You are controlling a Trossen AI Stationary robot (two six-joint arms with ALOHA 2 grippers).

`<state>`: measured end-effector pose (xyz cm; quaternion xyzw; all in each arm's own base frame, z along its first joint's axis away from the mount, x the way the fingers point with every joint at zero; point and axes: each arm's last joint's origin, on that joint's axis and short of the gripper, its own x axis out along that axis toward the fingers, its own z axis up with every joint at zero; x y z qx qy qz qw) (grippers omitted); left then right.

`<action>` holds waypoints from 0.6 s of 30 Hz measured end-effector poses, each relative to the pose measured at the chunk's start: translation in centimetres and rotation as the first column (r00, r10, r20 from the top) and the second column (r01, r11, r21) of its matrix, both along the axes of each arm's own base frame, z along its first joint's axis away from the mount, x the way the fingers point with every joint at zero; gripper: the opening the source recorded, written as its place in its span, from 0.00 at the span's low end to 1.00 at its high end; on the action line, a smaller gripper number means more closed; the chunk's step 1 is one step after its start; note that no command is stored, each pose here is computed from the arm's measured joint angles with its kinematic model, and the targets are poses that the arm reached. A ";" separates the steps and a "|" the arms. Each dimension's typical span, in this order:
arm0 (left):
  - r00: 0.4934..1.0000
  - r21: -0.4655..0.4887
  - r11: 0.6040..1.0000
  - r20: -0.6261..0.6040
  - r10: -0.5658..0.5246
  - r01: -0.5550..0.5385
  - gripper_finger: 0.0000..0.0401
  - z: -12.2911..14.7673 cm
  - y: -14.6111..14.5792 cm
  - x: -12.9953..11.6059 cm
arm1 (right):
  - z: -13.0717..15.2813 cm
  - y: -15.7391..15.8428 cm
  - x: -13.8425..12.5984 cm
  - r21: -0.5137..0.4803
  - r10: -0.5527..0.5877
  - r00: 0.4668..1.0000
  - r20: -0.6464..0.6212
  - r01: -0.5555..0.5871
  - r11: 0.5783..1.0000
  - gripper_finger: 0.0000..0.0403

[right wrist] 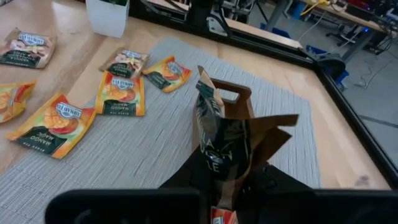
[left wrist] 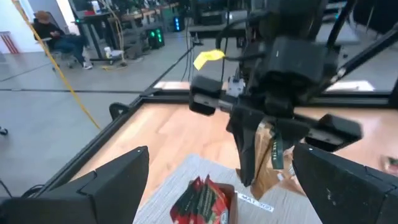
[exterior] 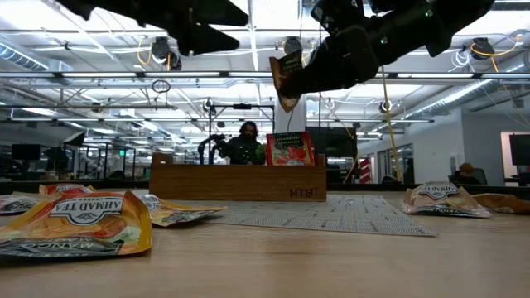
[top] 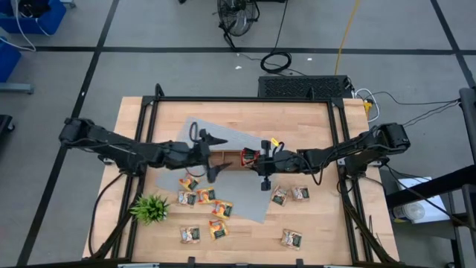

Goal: Pick & Place Tea
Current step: Put the brown tea bag into the wooden organizer

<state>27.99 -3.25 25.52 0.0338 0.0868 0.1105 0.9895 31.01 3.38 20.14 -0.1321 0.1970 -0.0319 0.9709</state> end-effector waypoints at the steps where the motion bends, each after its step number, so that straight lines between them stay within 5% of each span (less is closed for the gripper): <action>1: 1.000 0.005 1.000 -0.020 -0.001 0.001 0.97 -0.2 0.0 0.5 | 0.0 0.0 0.0 0.000 0.000 1.000 0.001 0.000 1.000 0.05; 18: 0.940 0.089 0.988 -0.329 -0.093 0.129 0.97 -1.4 -2.2 6.4 | 0.2 0.0 0.1 0.004 0.000 1.000 0.018 0.000 1.000 0.05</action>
